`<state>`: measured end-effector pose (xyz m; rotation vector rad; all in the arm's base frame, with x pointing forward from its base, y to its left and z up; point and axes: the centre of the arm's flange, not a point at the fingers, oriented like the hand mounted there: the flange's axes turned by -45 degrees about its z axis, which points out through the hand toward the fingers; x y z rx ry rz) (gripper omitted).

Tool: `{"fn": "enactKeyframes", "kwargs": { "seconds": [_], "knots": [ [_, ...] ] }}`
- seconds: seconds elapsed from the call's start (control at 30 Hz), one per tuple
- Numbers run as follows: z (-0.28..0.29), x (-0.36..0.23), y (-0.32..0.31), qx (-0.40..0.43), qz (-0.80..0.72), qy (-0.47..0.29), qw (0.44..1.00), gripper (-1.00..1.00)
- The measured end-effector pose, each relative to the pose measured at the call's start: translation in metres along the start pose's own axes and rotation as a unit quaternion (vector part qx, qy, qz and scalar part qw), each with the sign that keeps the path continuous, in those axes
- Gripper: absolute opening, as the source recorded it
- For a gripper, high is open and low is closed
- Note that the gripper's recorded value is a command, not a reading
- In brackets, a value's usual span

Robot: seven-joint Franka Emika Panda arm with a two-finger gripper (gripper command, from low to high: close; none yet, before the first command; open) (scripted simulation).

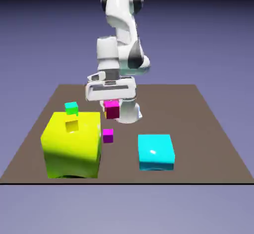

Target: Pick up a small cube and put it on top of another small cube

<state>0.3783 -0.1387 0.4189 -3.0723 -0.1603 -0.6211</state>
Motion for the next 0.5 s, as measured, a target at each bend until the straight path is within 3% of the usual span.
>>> {"fn": "enactKeyframes", "kwargs": {
  "seconds": [0.2, 0.4, 0.43, 0.5],
  "knots": [
    [-0.071, -0.084, 0.096, -0.030, 0.099, -0.009, 0.995, -1.00],
    [-0.007, -0.092, 0.099, -0.030, 0.099, -0.010, 0.995, -1.00],
    [-0.003, -0.093, 0.099, -0.031, 0.099, -0.010, 0.995, 1.00],
    [-0.003, -0.093, 0.099, -0.031, 0.099, -0.010, 0.995, 1.00]
  ]
}}
